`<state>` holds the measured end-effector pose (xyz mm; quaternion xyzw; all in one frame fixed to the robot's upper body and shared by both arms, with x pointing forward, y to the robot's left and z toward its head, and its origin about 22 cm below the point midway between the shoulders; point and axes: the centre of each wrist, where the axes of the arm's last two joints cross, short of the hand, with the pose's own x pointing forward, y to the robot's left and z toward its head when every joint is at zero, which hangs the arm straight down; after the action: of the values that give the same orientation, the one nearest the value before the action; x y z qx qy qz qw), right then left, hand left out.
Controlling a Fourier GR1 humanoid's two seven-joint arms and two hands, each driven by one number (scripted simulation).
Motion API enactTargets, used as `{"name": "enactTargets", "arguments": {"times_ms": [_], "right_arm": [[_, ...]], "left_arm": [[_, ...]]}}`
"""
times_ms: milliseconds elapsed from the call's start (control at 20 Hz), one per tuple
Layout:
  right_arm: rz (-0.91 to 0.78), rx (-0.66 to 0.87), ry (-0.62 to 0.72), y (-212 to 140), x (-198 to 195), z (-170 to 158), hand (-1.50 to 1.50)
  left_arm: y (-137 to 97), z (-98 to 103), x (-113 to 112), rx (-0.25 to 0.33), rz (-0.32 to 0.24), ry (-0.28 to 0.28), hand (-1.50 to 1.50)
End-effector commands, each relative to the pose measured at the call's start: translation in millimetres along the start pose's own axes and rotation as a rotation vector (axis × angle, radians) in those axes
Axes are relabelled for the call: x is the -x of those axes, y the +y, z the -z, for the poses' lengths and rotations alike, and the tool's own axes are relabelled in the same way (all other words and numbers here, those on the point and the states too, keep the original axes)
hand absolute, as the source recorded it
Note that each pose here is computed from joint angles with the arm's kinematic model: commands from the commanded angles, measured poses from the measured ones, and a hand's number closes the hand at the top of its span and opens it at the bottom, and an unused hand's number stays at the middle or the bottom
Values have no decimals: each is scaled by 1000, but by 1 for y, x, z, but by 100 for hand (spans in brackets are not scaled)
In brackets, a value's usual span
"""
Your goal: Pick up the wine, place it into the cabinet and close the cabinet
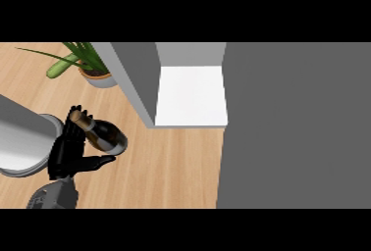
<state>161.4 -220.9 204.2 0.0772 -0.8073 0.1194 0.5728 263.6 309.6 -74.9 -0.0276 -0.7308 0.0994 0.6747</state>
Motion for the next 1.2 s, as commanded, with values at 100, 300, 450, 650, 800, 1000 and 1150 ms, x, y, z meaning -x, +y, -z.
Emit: {"name": "enactTargets", "arguments": {"times_ms": [100, 300, 450, 650, 800, 1000, 1150], "right_arm": [[21, -30, -56, 3, -24, -30, -150], [27, -15, -51, -5, -13, -28, -150], [33, -30, -56, 5, -29, -18, -150], [28, -20, -58, 6, -28, -17, -150], [26, -18, -70, 5, -28, -35, -150], [40, -13, -44, -9, -6, -16, -150], [27, -35, -40, 1, -32, -23, -150]], "left_arm": [[0, -8, 17, 1, -17, 22, -150], [-9, 4, 8, 17, -27, 30, -150], [-6, 11, 14, 17, -28, 32, -150], [-16, 17, 29, 10, -57, 4, -150], [-10, 7, 40, 7, -75, 4, -150], [-15, 10, 39, 97, -141, -9, 150], [-11, 8, 43, 155, -110, 1, 150]]}}
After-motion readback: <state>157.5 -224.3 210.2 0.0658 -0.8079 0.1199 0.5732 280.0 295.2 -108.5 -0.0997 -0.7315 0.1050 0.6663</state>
